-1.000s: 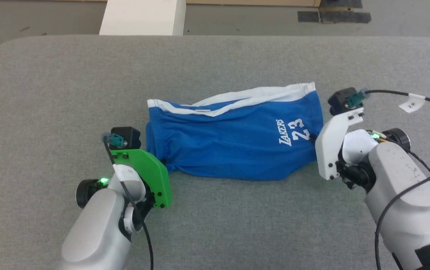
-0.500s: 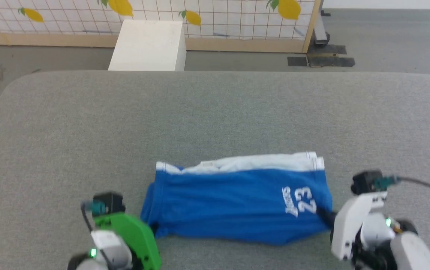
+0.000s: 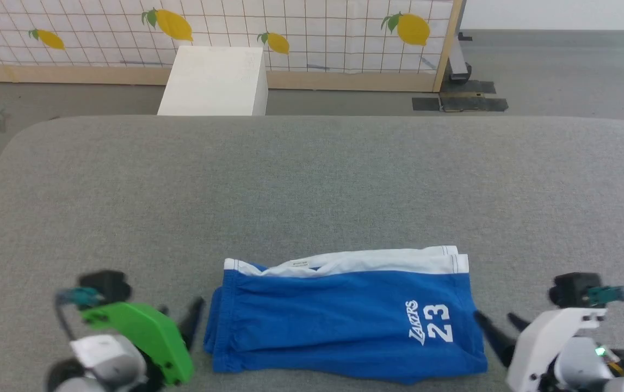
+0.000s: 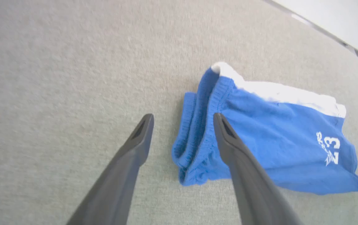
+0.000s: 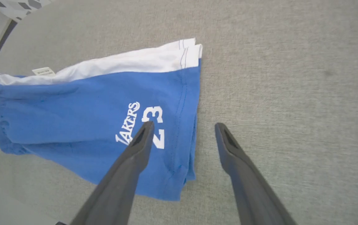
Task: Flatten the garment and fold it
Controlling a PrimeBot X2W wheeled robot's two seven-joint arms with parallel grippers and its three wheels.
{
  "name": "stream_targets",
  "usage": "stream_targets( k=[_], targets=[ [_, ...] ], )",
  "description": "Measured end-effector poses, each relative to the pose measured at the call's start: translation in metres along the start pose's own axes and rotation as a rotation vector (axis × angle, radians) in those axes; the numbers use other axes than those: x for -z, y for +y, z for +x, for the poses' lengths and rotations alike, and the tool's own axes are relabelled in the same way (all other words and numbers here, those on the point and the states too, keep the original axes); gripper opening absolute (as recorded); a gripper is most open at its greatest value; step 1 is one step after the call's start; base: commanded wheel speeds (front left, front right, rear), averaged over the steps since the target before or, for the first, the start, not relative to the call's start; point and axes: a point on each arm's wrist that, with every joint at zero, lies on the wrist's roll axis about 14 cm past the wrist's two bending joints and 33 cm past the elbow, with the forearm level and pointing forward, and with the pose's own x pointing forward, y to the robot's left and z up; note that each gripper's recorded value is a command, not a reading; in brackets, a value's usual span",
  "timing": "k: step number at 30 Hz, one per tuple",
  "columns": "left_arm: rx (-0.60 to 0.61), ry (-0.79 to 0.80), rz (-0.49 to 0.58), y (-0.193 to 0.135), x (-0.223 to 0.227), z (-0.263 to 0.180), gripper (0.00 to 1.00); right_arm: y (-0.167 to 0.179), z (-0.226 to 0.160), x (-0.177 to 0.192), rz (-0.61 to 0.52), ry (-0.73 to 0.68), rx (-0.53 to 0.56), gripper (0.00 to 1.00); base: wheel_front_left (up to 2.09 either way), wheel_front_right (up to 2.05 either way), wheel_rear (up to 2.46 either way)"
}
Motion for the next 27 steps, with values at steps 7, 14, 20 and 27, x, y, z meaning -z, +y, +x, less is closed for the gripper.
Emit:
stream_targets(
  k=[7, 14, 20, 27],
  targets=[
    [-0.063, -0.404, 0.167, 0.013, -0.091, -0.025, 1.0, -0.029, -0.009, -0.029, -0.096, 0.012, 0.112, 1.0, 0.0, 0.0, 0.0],
    [-0.024, -0.76, 0.37, -0.007, -0.129, -0.028, 1.0, -0.017, 0.02, -0.036, -0.203, 0.128, 0.102, 1.0, 0.0, 0.0, 0.0],
    [-0.024, -0.789, 0.409, -0.003, -0.115, -0.014, 1.0, -0.013, 0.046, -0.012, -0.238, 0.264, 0.088, 1.0, 0.0, 0.0, 0.0],
    [-0.051, -0.751, 0.406, 0.005, -0.103, 0.0, 1.0, -0.005, 0.062, 0.016, -0.277, 0.381, 0.058, 1.0, 0.0, 0.0, 0.0]
  ],
)
